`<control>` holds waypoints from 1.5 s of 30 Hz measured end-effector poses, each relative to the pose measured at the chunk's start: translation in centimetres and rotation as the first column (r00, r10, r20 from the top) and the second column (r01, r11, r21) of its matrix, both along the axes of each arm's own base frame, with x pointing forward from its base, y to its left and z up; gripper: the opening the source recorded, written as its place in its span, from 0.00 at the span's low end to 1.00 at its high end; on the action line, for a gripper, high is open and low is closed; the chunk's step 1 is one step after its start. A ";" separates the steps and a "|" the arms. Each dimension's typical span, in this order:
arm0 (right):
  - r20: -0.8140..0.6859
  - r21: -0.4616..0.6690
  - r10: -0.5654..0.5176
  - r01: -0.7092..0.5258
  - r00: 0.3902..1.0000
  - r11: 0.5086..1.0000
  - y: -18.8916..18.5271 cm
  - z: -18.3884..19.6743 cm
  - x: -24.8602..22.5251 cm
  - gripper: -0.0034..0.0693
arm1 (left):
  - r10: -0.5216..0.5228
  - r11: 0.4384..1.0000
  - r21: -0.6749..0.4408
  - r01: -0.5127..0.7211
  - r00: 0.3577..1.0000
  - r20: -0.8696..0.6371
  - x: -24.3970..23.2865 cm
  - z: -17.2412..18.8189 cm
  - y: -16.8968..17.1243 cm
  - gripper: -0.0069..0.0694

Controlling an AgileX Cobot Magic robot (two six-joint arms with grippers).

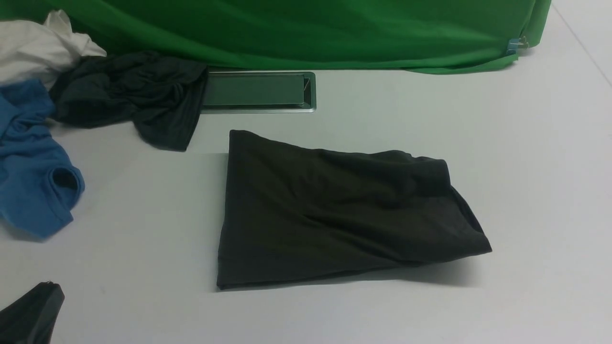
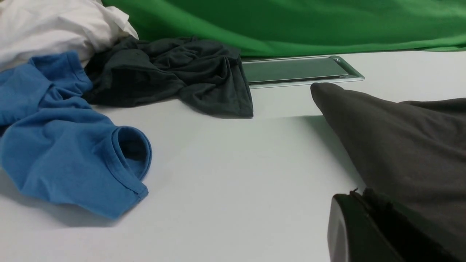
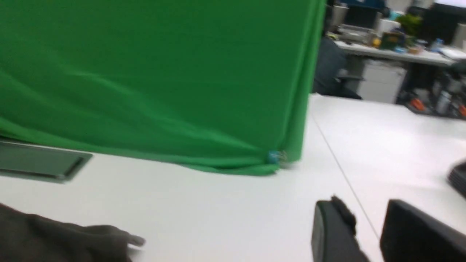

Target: Fold a long-sleeved shirt on a white desktop.

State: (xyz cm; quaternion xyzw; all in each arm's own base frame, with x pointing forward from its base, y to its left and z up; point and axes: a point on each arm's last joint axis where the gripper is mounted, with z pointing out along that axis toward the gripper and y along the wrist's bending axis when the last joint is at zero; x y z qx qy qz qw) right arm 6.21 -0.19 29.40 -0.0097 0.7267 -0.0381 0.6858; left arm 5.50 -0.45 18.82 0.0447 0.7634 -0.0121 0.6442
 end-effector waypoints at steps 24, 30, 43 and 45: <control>-0.021 0.128 -0.039 0.041 0.999 0.991 -0.2 -9.8 -0.6 0.37 | 0.000 1.000 0.001 0.000 1.000 0.001 0.0 0.0 0.0 0.13; -0.017 0.133 -0.039 0.041 0.999 0.990 -0.2 -9.8 -0.6 0.37 | 0.000 1.000 0.001 0.000 1.000 0.001 0.0 0.0 0.0 0.13; -0.017 0.133 -0.039 0.041 0.999 0.990 -0.2 -9.8 -0.6 0.37 | 0.000 1.000 0.001 0.000 1.000 0.001 0.0 0.0 0.0 0.14; -0.017 0.133 -0.039 0.041 0.999 0.990 -0.2 -9.8 -0.6 0.37 | 0.000 1.000 0.001 0.000 1.000 0.001 0.0 0.0 0.0 0.14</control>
